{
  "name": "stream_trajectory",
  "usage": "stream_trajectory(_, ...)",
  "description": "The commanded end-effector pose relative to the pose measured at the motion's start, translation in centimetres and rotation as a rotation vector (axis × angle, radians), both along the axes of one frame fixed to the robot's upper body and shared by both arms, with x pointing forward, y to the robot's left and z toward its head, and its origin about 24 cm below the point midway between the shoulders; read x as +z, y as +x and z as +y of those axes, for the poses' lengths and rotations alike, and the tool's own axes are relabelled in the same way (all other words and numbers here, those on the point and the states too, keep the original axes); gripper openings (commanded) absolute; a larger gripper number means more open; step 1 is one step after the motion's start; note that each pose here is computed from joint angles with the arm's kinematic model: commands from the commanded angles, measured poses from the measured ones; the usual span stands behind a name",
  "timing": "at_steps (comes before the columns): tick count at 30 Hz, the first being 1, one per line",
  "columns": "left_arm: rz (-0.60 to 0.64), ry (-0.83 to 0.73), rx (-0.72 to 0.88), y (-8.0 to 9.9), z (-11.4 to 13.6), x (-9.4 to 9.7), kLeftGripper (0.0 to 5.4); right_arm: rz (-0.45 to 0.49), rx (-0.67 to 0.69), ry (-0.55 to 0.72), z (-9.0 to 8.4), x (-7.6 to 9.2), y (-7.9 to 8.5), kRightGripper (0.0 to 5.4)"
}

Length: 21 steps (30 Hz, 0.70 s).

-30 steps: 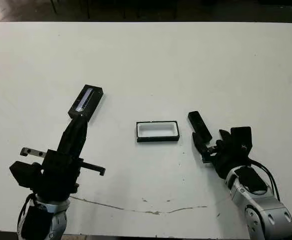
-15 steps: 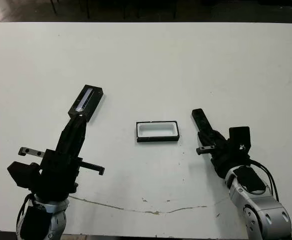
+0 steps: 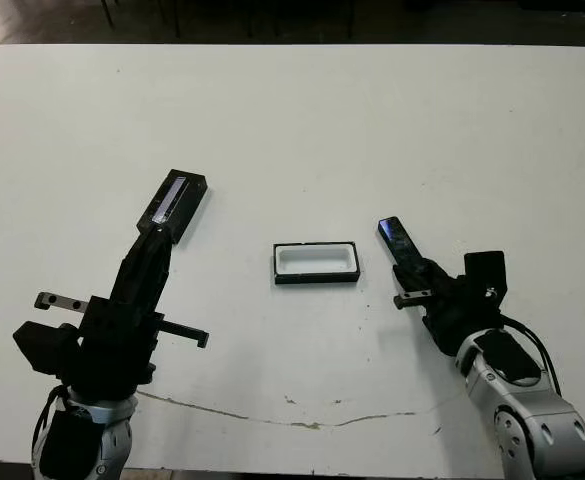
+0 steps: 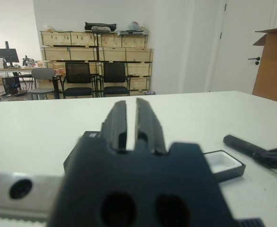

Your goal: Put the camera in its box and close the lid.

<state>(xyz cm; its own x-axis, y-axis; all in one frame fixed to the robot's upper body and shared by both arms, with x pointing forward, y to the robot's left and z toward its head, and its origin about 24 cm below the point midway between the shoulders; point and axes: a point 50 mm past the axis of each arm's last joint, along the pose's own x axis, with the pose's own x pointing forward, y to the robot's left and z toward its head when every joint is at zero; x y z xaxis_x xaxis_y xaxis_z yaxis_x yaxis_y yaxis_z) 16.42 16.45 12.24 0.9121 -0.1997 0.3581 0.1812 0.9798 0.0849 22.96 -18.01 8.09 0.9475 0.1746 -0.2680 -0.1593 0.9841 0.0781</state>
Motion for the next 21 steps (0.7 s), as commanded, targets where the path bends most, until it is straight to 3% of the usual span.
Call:
stream_trajectory(1, 0.041, 0.016, 0.001, 0.0, 0.2, -0.6, 0.0, -0.026, 0.012, 0.085, -1.0, 1.5, 0.8, 0.0)
stream_trajectory(10, 0.047, 0.015, 0.003, -0.1, 0.2, -0.7, 0.0, -0.18, 0.188, 0.165, -2.9, 6.0, 2.9, 0.0)
stream_trajectory(13, 0.052, 0.009, 0.001, -0.1, 0.1, -0.7, 0.0, -0.17, 0.255, 0.147, -3.0, 6.7, 3.6, 0.0)
stream_trajectory(21, 0.069, 0.001, 0.003, -0.3, 0.0, -0.6, 0.0, -0.088, 0.61, 0.014, -2.9, 7.5, 6.1, 0.0)
